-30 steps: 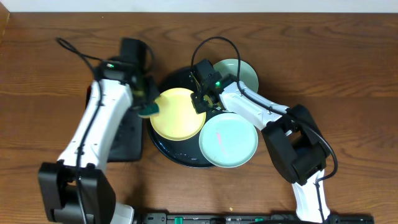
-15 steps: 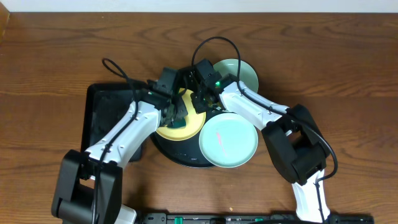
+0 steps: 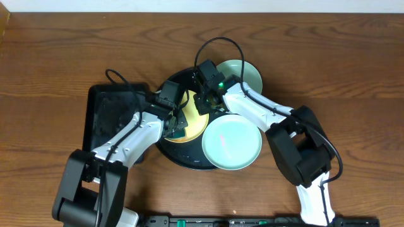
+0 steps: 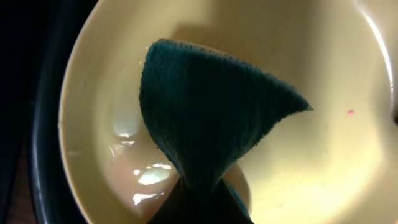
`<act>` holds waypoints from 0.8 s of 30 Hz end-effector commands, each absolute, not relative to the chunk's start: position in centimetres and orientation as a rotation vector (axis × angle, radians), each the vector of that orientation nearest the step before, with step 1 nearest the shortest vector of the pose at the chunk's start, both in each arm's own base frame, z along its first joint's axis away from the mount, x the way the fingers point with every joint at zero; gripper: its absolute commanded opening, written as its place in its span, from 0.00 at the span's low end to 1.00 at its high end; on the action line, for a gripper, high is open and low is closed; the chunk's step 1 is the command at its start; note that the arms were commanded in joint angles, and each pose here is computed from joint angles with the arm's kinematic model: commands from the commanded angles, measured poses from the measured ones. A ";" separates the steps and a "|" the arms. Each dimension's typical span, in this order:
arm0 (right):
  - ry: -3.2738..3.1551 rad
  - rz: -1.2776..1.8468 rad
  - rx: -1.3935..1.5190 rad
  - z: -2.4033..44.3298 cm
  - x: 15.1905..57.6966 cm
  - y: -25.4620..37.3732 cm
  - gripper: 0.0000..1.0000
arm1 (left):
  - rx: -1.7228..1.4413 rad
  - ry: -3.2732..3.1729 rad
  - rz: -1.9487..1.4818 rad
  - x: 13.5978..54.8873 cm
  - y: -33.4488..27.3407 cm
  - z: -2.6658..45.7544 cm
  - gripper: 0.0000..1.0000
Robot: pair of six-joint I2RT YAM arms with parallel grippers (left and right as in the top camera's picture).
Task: Clean dirty plates on tray and stack at the side
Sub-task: 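Scrub the yellow plate again with the sponge in the left gripper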
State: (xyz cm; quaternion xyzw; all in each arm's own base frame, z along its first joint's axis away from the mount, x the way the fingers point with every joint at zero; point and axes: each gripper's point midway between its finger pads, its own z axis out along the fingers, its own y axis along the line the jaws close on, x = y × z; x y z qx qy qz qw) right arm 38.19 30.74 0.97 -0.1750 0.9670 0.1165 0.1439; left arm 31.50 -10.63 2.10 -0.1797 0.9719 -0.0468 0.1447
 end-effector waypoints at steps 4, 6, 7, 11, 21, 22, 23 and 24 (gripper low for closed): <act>2.820 0.321 -0.475 -0.1 38.3 30.2 0.01 | -0.069 2.821 -0.537 31.6 -16.2 3.0 0.08; 2.819 0.321 -0.475 -0.1 38.3 30.2 0.01 | -0.069 2.820 -0.546 31.6 -16.3 3.0 0.08; 2.819 0.320 -0.475 -0.1 38.3 30.2 0.01 | -0.089 2.819 -0.523 31.7 -16.0 2.9 0.07; 2.818 0.311 -0.473 -0.1 38.4 30.1 0.01 | -0.321 2.803 -0.298 32.2 -12.9 2.2 0.07; 2.820 0.309 -0.473 -0.1 38.3 30.1 0.01 | -0.543 2.590 0.195 34.1 -6.0 3.9 0.07; 2.822 0.308 -0.474 -0.1 38.3 30.1 0.01 | -0.543 2.570 0.200 34.5 -6.0 4.5 0.07; 2.823 0.307 -0.474 -0.2 38.2 30.0 0.01 | -0.529 2.557 0.190 34.9 -6.1 5.1 0.07; 2.824 0.307 -0.474 -0.2 38.2 30.0 0.01 | -0.517 2.541 0.177 35.5 -6.3 5.8 0.07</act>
